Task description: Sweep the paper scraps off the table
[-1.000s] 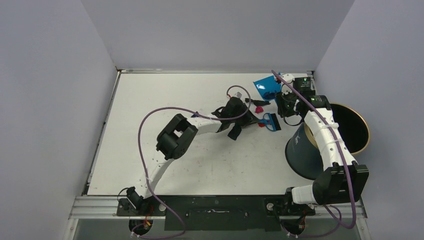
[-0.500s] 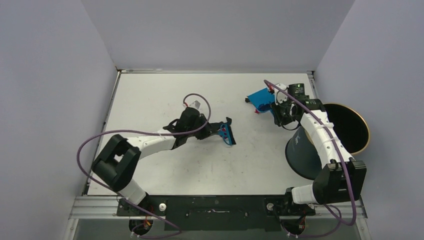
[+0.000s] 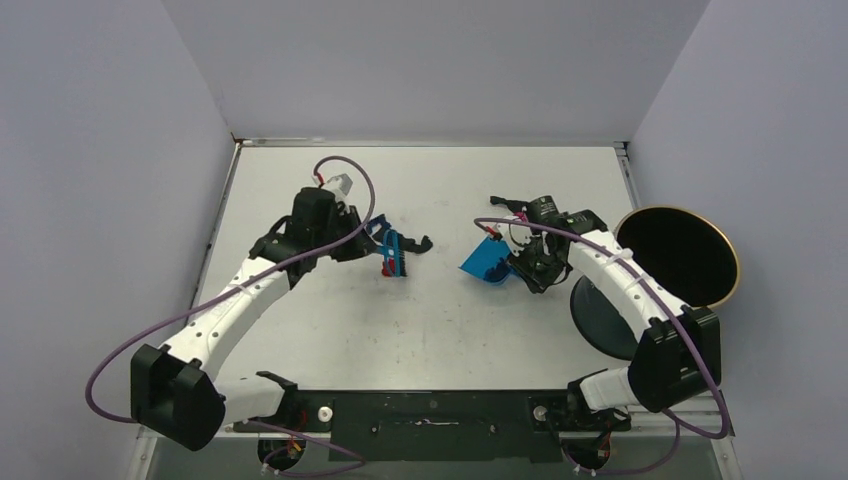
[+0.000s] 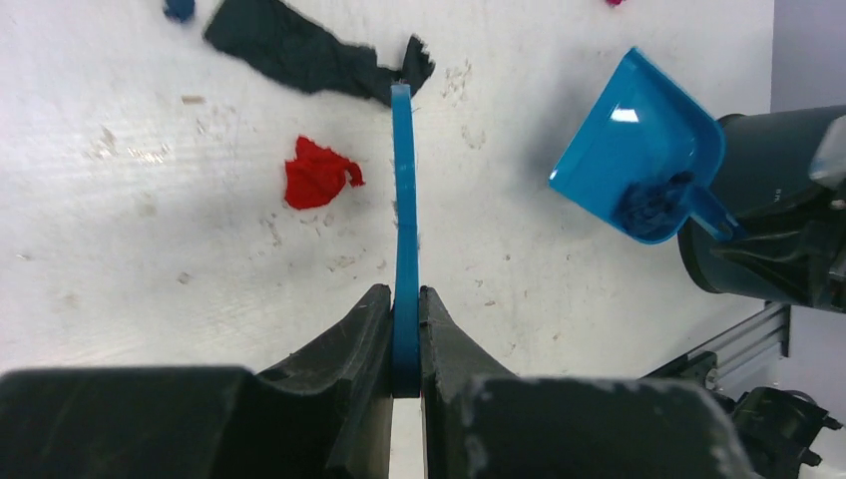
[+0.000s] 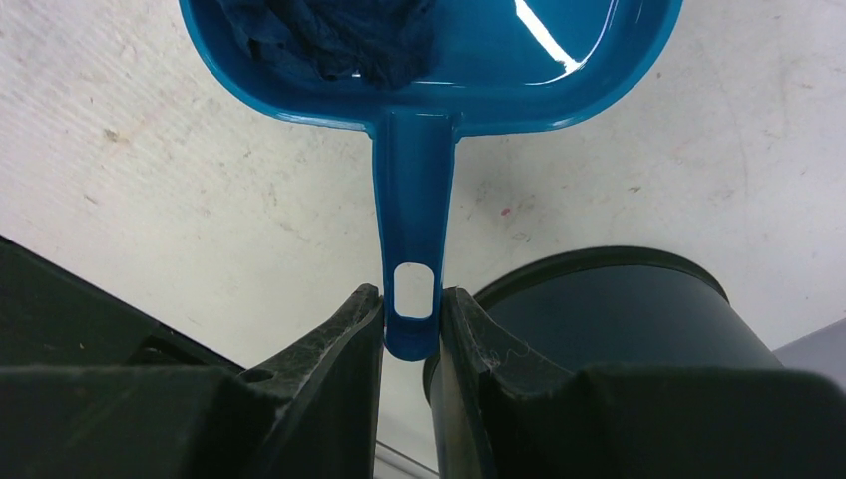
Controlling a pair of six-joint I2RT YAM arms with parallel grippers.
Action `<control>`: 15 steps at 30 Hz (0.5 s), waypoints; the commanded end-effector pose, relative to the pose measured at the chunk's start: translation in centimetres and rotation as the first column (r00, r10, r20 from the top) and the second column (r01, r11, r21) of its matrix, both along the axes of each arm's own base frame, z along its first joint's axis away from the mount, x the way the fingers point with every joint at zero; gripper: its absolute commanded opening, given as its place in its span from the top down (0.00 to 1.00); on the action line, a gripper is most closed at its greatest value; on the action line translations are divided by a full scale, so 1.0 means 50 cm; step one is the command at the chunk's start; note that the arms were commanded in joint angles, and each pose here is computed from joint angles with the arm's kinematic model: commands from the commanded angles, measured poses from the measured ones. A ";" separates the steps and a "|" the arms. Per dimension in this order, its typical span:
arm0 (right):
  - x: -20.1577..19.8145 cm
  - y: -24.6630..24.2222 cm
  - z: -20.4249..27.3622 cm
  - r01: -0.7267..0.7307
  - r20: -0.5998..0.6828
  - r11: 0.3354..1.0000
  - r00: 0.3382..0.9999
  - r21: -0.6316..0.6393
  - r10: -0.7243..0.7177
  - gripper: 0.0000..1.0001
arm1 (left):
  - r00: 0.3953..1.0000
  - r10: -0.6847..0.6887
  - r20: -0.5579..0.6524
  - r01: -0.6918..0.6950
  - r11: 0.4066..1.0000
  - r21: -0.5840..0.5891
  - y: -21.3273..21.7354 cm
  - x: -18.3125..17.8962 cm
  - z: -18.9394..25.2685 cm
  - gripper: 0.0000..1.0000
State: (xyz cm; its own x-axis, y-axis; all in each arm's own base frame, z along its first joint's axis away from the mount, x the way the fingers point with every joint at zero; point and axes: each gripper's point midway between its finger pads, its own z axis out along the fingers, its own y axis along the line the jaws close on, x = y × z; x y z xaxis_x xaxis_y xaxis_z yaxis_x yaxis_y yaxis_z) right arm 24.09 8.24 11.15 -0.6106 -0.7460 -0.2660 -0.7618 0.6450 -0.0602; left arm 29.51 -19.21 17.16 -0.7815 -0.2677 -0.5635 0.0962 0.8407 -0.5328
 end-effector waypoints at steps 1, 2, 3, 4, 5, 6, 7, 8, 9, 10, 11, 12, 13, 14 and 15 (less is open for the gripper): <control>-0.018 -0.003 -0.004 -0.085 -0.046 0.994 0.996 -0.067 0.082 0.95 | 0.988 -0.084 0.131 0.055 0.975 0.213 0.057 0.005 0.105 1.00; -0.020 0.001 -0.006 -0.100 -0.051 0.992 0.994 -0.074 0.096 0.95 | 0.987 -0.083 0.141 0.043 0.963 0.268 0.074 0.013 0.117 1.00; -0.021 0.006 -0.010 -0.112 -0.055 0.990 0.993 -0.080 0.108 0.95 | 0.988 -0.074 0.135 0.026 0.943 0.331 0.095 0.017 0.121 1.00; -0.021 0.011 -0.014 -0.122 -0.056 0.989 0.992 -0.088 0.117 0.95 | 0.988 -0.064 0.143 0.003 0.920 0.391 0.115 0.028 0.129 1.00; -0.021 0.017 -0.019 -0.129 -0.057 0.988 0.991 -0.090 0.124 0.95 | 0.988 -0.034 0.153 -0.038 0.896 0.443 0.136 0.042 0.134 1.00; -0.019 0.024 -0.023 -0.138 -0.055 0.986 0.989 -0.091 0.134 0.95 | 0.986 0.005 0.165 -0.085 0.873 0.480 0.155 0.056 0.138 1.00; -0.019 0.031 -0.029 -0.147 -0.058 0.985 0.988 -0.090 0.143 0.95 | 0.985 0.023 0.174 -0.109 0.856 0.505 0.165 0.068 0.140 1.00; -0.019 0.038 -0.036 -0.158 -0.062 0.983 0.986 -0.090 0.152 0.95 | 0.984 0.025 0.176 -0.114 0.845 0.523 0.168 0.076 0.139 1.00; -0.018 0.044 -0.043 -0.165 -0.065 0.982 0.985 -0.090 0.159 0.95 | 0.985 0.029 0.171 -0.119 0.832 0.543 0.172 0.085 0.136 1.00; -0.017 0.049 -0.051 -0.169 -0.068 0.982 0.984 -0.090 0.163 0.95 | 0.984 0.044 0.170 -0.135 0.811 0.569 0.181 0.097 0.134 1.00; -0.016 0.055 -0.058 -0.173 -0.070 0.981 0.983 -0.089 0.167 0.95 | 0.985 0.055 0.163 -0.143 0.788 0.598 0.188 0.107 0.132 1.00; -0.016 0.060 -0.065 -0.177 -0.075 0.980 0.983 -0.088 0.170 0.95 | 0.984 0.062 0.169 -0.155 0.769 0.620 0.192 0.122 0.139 1.00; -0.016 0.064 -0.071 -0.179 -0.080 0.980 0.982 -0.088 0.173 0.95 | 0.986 0.064 0.154 -0.149 0.746 0.649 0.195 0.139 0.127 1.00; -0.016 0.068 -0.076 -0.185 -0.085 0.979 0.980 -0.087 0.178 0.95 | 0.987 0.061 0.147 -0.145 0.724 0.674 0.198 0.152 0.120 1.00; -0.016 0.071 -0.080 -0.189 -0.088 0.978 0.979 -0.087 0.182 0.95 | 0.989 0.053 0.137 -0.134 0.706 0.696 0.197 0.168 0.114 1.00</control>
State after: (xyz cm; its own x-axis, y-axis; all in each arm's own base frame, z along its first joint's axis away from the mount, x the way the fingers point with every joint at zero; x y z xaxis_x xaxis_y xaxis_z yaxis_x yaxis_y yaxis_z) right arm 22.48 11.04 7.90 -0.4882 -0.8626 -0.1325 -0.8683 0.4954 -0.0256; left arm 35.44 -11.56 22.72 -0.6934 0.0615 -0.7179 0.0532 0.9980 0.0341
